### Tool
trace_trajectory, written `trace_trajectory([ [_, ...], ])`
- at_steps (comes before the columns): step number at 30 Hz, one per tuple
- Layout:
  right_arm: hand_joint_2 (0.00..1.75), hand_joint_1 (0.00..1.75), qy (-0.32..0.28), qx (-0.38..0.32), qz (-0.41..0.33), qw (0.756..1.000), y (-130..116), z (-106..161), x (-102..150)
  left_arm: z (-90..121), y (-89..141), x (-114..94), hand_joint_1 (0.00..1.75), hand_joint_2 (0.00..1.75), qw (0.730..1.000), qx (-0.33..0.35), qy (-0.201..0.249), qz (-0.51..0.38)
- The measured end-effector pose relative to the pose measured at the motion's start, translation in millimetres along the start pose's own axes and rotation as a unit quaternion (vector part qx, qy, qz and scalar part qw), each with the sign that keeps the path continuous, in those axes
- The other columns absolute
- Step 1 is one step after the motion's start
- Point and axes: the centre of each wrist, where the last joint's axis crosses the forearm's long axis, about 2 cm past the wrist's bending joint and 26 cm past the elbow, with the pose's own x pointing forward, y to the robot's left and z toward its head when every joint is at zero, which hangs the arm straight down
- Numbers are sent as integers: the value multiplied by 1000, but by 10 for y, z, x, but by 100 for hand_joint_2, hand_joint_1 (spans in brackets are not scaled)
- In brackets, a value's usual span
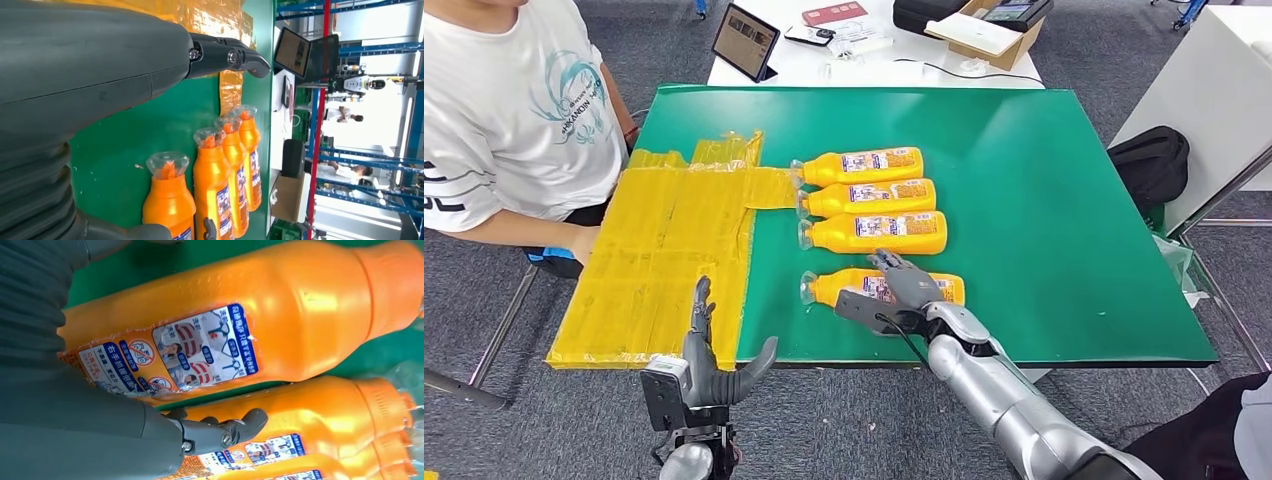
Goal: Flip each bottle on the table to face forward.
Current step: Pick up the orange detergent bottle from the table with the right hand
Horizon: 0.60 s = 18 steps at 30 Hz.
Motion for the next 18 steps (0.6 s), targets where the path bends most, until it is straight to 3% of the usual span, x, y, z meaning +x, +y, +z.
trace_trajectory([
  [11, 175, 0, -7, 2, 6, 1000, 13, 58, -16, 1, 4, -1, 0, 175, 1000, 1, 0, 0],
  [18, 175, 0, 33, -12, 33, 999, -4, 87, -82, 6, 7, -3, 0, 175, 1000, 5, 1, -2],
])
